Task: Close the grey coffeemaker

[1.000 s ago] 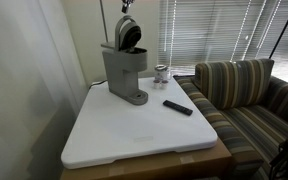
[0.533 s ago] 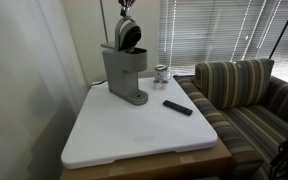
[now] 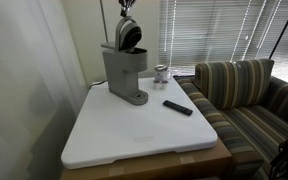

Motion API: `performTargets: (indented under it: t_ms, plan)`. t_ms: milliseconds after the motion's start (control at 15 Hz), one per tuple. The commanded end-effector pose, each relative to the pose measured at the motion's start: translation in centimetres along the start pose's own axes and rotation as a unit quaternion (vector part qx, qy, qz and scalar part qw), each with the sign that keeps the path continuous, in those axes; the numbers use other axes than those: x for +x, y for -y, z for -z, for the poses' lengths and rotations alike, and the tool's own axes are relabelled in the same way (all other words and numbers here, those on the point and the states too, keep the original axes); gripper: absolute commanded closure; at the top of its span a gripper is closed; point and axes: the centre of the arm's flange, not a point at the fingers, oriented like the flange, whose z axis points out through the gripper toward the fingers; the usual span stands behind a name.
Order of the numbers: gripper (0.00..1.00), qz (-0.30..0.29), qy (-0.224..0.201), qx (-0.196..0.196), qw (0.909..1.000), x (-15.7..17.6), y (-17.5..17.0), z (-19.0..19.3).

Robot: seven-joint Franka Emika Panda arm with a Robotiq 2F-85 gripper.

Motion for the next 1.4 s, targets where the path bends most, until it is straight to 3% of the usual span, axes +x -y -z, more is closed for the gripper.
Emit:
performTargets:
  t_ms: [0, 800, 1333]
  plan:
    - [1.0, -0.012, 0.024, 0.026, 0.9993, 2.2, -1.9, -0.5]
    - [1.0, -0.034, 0.127, 0.061, 0.9895, 0.0, -0.8, -3.4]
    - [1.0, -0.04, 0.16, 0.062, 0.9843, -1.1, -0.6, -5.0]
